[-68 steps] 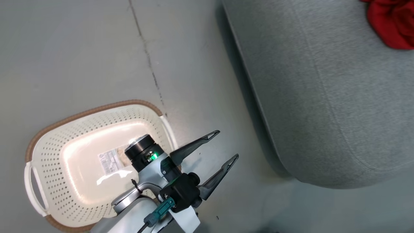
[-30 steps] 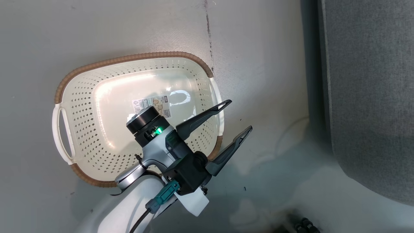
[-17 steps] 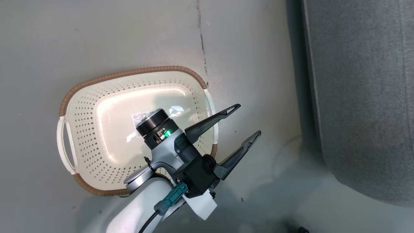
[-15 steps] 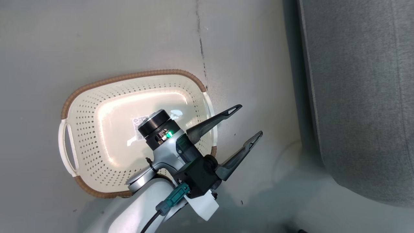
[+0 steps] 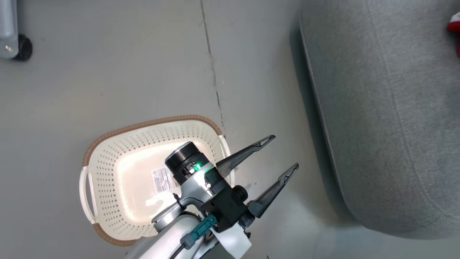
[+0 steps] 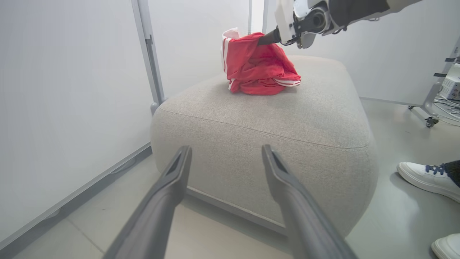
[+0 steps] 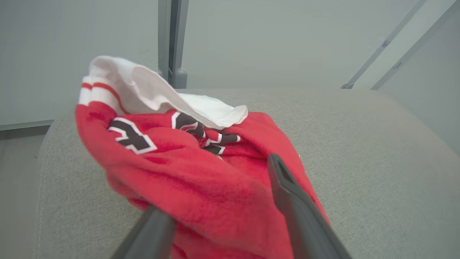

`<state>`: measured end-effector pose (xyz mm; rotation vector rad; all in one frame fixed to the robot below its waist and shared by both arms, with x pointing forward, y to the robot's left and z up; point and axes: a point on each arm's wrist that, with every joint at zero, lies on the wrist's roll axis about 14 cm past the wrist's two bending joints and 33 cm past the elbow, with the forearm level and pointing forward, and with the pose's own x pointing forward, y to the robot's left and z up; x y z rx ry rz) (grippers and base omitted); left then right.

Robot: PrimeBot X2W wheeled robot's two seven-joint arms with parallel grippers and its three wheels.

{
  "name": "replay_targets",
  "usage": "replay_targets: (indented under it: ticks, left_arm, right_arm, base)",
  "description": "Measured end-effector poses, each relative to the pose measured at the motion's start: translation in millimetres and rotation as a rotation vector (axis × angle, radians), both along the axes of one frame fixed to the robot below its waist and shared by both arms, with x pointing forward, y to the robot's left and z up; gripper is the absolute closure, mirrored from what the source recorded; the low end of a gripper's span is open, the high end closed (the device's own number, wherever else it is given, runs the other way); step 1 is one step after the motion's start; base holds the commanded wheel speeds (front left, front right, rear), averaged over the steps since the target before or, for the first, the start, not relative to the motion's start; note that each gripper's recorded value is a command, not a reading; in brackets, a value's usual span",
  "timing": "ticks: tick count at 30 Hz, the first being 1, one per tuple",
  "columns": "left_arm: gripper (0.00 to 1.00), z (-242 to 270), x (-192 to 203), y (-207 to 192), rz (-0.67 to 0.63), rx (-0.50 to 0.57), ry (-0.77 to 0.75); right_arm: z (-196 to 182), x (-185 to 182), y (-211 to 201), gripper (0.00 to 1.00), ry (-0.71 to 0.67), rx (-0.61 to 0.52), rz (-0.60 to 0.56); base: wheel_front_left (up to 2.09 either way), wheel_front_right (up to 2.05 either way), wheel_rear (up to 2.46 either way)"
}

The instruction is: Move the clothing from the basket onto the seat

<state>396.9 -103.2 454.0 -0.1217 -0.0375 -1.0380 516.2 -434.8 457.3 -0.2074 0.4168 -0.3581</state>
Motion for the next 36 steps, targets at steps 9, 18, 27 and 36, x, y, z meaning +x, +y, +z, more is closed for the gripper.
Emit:
replay_targets:
  ticks: [9,18,27,36]
  left_arm:
    - [0.0,46,0,1,0.046,-0.036,-0.095]
    - [0.0,83,-12,4,0.091,-0.061,-0.171]
    - [0.0,131,-7,39,0.257,-0.094,-0.28]
    - [0.0,143,-12,95,0.451,-0.096,-0.286]
  right_arm:
    - [42,-32,1,0.0,-0.035,0.058,0.022]
    - [126,-50,12,0.0,-0.301,0.037,0.123]
    - [208,-82,44,0.0,-0.639,0.033,0.263]
    - [226,-100,111,0.0,-0.813,0.125,0.409]
  base:
    - [0.0,0.0,0.0]
    - [0.0,0.0,0.0]
    - [0.0,0.0,0.0]
    - [0.0,0.0,0.0]
